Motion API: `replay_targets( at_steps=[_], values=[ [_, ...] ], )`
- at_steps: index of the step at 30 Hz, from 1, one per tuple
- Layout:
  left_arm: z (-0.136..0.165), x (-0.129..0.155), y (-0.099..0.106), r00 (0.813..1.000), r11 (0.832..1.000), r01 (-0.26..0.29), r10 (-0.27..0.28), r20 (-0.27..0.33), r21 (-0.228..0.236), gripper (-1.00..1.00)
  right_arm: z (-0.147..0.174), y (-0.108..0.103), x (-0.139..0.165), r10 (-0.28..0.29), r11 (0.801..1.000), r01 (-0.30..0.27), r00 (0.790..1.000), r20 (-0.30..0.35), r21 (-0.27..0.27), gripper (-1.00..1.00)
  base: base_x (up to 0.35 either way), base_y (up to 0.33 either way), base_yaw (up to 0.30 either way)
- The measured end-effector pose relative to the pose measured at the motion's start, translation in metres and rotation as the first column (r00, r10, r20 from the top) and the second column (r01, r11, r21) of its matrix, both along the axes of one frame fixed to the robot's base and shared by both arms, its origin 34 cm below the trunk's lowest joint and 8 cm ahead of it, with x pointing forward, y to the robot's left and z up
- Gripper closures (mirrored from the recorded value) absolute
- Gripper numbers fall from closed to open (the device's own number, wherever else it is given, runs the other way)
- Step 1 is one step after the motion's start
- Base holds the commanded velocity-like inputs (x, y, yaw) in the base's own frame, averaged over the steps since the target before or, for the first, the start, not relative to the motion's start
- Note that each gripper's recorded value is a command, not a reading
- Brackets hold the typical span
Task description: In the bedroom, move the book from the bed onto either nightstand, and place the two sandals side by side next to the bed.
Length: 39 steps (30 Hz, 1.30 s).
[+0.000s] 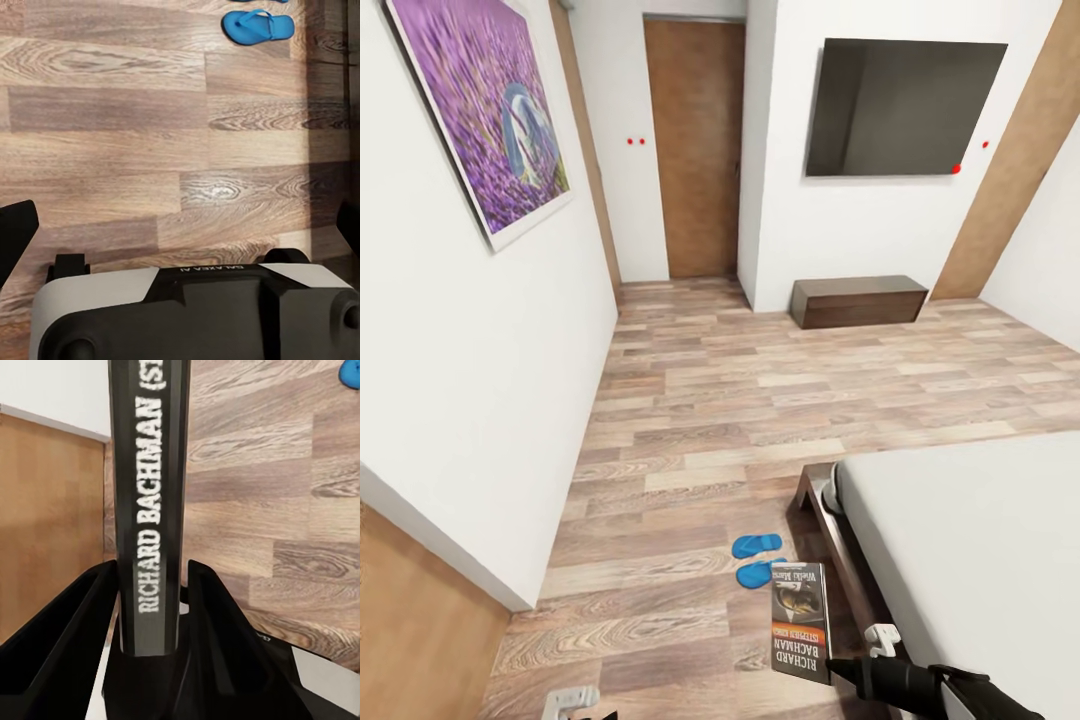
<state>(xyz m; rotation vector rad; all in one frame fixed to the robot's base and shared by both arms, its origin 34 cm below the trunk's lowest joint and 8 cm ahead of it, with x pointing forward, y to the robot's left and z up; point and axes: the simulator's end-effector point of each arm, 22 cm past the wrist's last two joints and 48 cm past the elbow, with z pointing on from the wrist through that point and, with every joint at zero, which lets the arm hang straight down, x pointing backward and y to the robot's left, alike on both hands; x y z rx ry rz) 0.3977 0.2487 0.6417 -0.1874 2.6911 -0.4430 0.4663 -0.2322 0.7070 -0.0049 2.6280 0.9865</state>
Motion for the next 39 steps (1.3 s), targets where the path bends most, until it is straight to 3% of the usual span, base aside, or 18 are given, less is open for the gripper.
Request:
replay_targets(
  at_steps=[39],
  values=[
    [0.019,0.022,-0.001,0.998,1.000,0.000,0.000,0.064,-0.001,-1.00,0.026,-0.002,0.023,0.003,1.000,-0.002,0.997,0.077,-0.003,1.00,0.000,0.000,0.005]
  ],
)
